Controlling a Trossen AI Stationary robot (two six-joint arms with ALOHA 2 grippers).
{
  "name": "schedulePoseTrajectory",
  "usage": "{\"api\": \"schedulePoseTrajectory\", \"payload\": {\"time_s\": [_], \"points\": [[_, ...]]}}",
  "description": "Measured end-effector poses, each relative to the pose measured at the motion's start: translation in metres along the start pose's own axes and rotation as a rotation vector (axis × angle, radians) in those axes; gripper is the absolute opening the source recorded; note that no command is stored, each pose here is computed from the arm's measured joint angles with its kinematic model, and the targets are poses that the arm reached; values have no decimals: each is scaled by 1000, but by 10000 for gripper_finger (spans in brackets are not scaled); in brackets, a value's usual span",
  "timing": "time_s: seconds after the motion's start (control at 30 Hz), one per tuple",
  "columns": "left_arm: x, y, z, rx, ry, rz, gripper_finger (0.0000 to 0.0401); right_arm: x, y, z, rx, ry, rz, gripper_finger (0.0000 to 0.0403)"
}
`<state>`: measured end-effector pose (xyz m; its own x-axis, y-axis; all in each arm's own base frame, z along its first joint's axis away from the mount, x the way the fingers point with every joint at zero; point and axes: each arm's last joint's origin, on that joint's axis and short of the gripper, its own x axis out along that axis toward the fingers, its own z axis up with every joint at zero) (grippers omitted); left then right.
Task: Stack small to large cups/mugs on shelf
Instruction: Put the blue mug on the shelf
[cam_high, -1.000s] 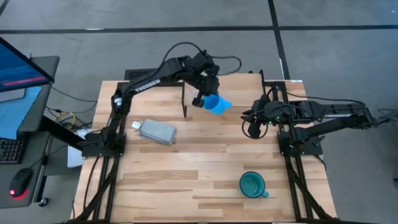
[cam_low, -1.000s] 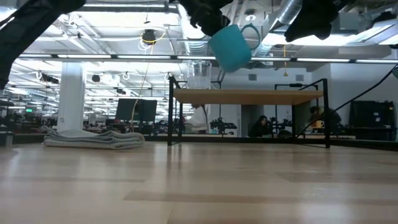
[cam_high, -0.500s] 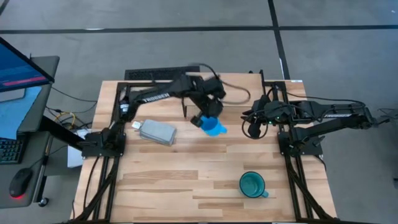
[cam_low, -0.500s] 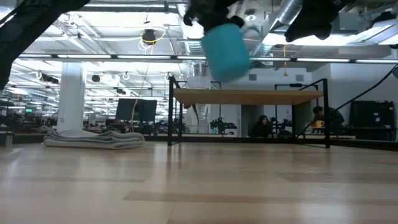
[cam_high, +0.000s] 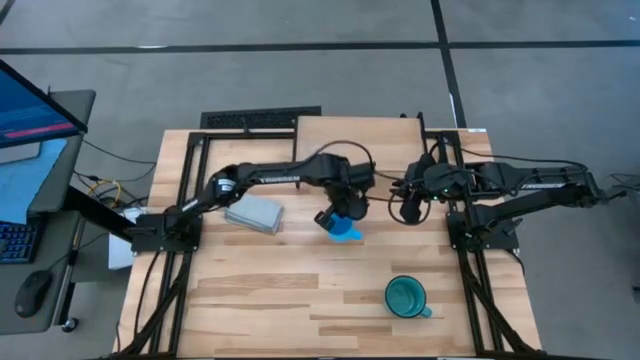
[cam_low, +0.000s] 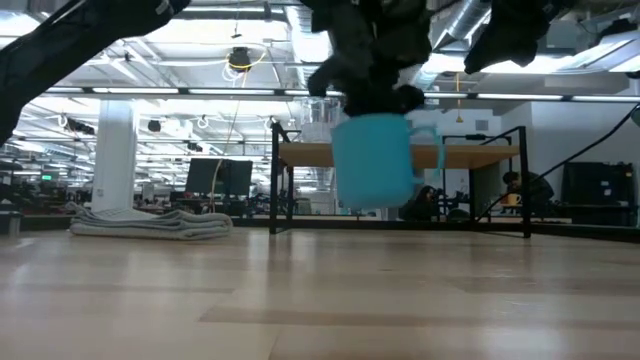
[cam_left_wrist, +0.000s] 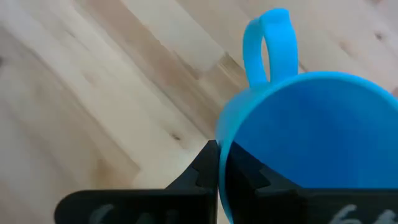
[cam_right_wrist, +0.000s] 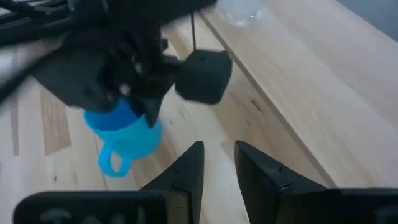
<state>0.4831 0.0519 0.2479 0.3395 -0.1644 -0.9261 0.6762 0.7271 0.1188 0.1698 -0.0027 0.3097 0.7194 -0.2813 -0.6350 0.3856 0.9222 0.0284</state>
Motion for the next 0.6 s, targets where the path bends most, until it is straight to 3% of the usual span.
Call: {"api": "schedulePoseTrajectory", "payload": {"time_s": [0.2, 0.6], "points": [[19, -9, 7, 13, 50, -28, 0, 0, -1, -4, -13, 37, -11, 113], [24, -12, 13, -27, 6, -28, 0, 0, -2, -6, -19, 55, -17, 113]]}}
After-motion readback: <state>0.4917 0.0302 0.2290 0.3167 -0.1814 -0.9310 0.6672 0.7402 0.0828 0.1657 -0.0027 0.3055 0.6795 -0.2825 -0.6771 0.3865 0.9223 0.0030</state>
